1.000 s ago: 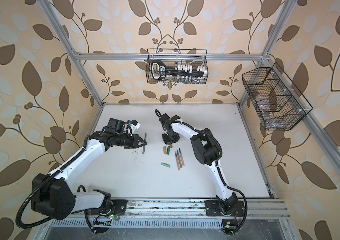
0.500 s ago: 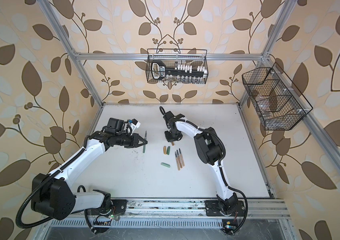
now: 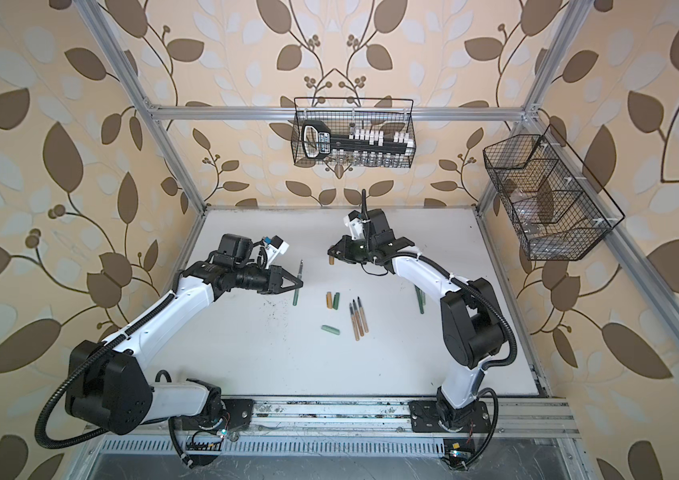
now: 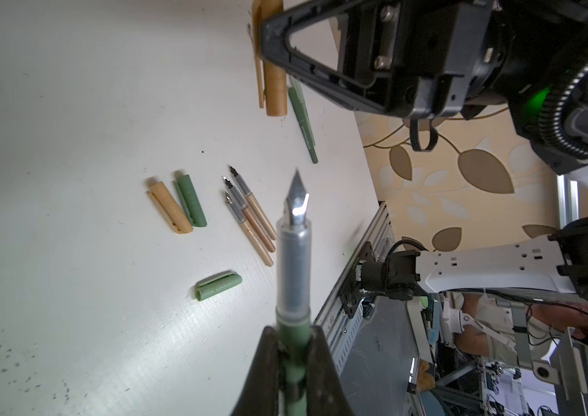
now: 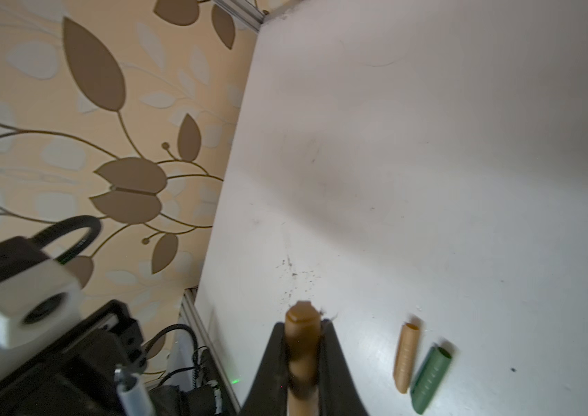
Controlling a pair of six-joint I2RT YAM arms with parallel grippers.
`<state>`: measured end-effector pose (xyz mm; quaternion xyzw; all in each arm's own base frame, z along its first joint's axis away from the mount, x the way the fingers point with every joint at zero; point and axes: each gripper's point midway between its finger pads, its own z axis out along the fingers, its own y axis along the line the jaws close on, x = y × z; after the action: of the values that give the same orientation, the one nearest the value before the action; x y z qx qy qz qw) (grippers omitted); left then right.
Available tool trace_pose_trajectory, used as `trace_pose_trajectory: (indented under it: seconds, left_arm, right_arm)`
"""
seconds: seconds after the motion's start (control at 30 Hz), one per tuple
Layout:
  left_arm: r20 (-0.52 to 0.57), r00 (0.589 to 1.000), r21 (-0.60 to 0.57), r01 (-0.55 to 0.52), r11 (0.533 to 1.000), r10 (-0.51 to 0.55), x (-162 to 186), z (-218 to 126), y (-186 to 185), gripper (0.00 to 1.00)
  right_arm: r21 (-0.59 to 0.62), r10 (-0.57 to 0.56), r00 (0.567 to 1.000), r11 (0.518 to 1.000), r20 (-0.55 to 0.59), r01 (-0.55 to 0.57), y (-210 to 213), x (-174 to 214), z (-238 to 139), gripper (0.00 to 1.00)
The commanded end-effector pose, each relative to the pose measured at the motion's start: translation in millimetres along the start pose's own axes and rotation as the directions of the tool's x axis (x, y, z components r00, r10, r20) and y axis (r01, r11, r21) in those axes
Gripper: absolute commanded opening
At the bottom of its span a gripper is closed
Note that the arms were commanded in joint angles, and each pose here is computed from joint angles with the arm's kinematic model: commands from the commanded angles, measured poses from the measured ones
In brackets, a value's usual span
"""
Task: Insert the pens into the pen caps
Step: 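Lift the tan cap with the right gripper and bring it above the nib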
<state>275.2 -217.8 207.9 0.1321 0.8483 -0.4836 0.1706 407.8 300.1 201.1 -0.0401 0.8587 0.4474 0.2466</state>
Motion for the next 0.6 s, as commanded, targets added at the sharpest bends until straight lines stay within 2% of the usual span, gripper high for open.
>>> trace_pose_trajectory:
  seconds: [0.0,0.2,0.57]
  left_arm:
    - [-0.040,0.994,0.100,-0.096,0.990,0.100,-1,3,-26,0.00]
    - [-0.107,0.986,0.120,-0.118,0.986,0.131,4,4,-29,0.00]
    - [-0.117,0.981,0.129,-0.140,0.982,0.155,4,4,-32,0.00]
  right_arm:
    - [-0.191,0.014,0.999,0.982,0.050,-0.004,51,-11,-9,0.08]
    - [-0.229,0.015,0.997,0.973,0.078,0.003,73,-13,-18,0.08]
    - [-0.234,0.017,0.997,0.972,0.069,-0.001,79,0,-14,0.08]
